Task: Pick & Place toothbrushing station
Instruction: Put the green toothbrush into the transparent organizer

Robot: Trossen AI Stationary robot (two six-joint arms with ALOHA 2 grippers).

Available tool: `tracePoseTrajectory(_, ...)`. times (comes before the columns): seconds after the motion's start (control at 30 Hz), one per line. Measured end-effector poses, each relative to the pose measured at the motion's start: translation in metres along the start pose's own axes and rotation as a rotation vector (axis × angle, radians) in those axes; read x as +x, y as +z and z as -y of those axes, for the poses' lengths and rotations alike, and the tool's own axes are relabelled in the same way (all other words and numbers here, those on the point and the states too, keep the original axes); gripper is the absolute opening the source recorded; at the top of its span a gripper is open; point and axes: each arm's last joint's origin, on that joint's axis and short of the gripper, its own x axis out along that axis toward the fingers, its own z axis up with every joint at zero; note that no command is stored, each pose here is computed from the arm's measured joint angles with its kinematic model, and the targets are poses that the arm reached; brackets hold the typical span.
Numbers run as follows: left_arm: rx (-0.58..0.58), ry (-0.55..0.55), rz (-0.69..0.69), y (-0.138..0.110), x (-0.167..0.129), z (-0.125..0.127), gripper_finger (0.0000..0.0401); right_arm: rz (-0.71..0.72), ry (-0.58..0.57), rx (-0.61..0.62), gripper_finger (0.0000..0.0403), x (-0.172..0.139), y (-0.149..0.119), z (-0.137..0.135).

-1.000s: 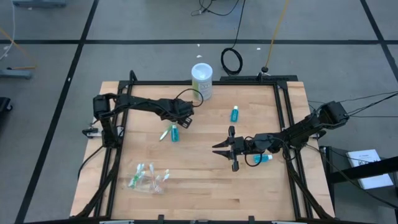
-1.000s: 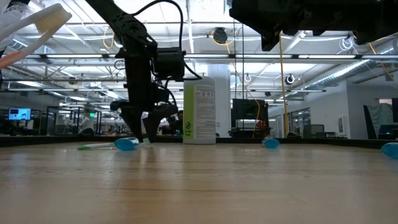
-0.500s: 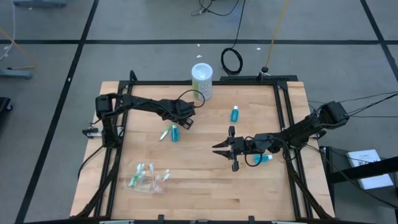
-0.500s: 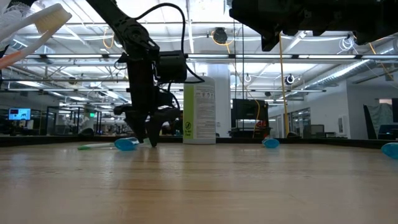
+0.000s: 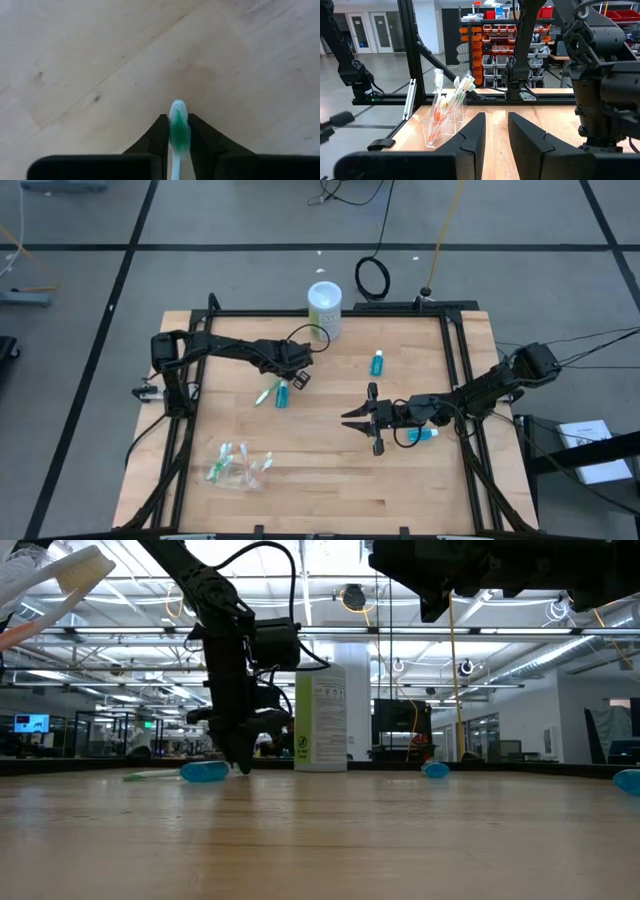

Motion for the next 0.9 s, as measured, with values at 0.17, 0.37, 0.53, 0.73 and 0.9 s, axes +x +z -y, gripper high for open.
tracePoseTrajectory(0.17,0.015,-0.025,0.112,0.009,-0.034,-0.007,0.0074,-0.008,-0.001,-0.002,0.0073,0.000,-0.001,0.000)
tracePoseTrajectory(0.37,0.018,-0.090,0.304,0.009,-0.097,-0.016,0.0051,-0.007,-0.001,-0.002,0.0073,0.000,-0.001,0.000)
tracePoseTrajectory(0.53,0.034,-0.144,0.502,-0.009,-0.159,-0.022,0.0053,-0.010,-0.001,-0.002,0.0073,0.000,-0.001,0.000)
tracePoseTrajectory(0.73,0.059,-0.216,0.729,-0.052,-0.225,-0.022,0.0053,-0.011,-0.001,-0.002,0.0073,0.000,-0.001,0.000)
tracePoseTrajectory(0.9,0.087,-0.319,0.847,-0.093,-0.263,-0.022,0.0048,-0.011,-0.001,-0.002,0.0073,0.000,-0.001,0.000)
